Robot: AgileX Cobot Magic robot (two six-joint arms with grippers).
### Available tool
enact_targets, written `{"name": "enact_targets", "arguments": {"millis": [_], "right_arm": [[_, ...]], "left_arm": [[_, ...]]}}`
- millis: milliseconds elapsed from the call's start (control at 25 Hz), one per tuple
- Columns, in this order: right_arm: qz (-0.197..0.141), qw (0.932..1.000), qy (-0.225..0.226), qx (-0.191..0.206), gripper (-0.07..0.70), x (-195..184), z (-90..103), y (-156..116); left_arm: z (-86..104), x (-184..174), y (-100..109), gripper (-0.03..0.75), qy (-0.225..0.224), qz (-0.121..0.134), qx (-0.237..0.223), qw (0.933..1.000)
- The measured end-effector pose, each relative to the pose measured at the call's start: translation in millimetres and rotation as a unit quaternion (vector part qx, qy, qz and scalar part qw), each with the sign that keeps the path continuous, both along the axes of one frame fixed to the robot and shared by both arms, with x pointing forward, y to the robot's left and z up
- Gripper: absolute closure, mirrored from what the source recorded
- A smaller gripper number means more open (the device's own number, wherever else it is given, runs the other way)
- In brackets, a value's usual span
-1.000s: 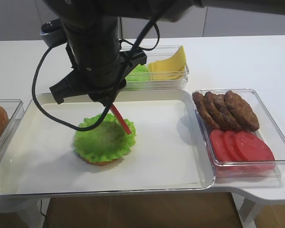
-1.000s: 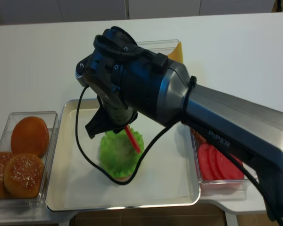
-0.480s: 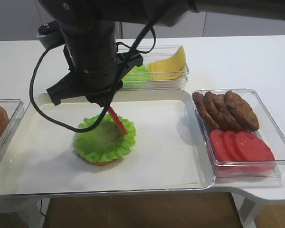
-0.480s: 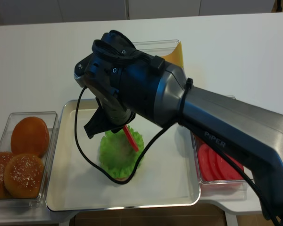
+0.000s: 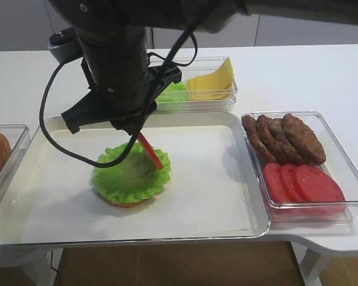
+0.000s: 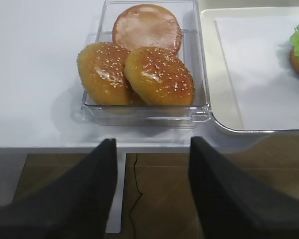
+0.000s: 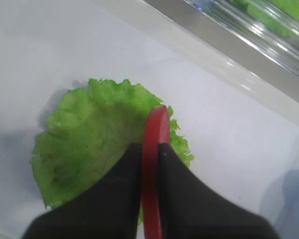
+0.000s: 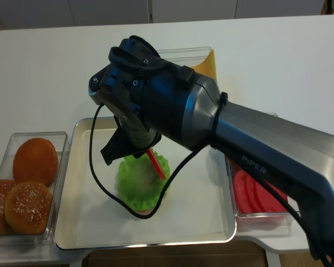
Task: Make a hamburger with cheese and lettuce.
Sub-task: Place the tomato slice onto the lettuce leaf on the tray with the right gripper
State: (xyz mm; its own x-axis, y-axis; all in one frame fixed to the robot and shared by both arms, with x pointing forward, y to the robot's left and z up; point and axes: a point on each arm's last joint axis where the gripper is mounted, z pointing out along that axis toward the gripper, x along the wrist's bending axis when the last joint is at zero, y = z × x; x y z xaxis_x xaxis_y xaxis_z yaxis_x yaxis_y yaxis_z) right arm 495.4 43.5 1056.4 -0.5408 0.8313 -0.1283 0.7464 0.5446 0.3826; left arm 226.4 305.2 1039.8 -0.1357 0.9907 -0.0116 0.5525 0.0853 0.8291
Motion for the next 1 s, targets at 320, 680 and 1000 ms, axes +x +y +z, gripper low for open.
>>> {"name": "enact_targets", "arguments": {"millis": [320,680,1000], "right_arm": [[0.002,1.0,0.002,-0.007,0.57,1.4,-5.6,1.6],[0.003,0.9999,0.01,-0.006,0.567,0.8,-8.7,3.1],[0.001,0.9997,0.023,0.003,0.467,-1.4,-9.3,4.4]], "left_arm": [[0.0,0.0,0.0,0.367,0.0,0.0,0.0,1.0],[0.0,0.0,0.0,0.368,0.0,0.0,0.0,1.0],[0.0,0.0,0.0,0.368,0.0,0.0,0.0,1.0]]}}
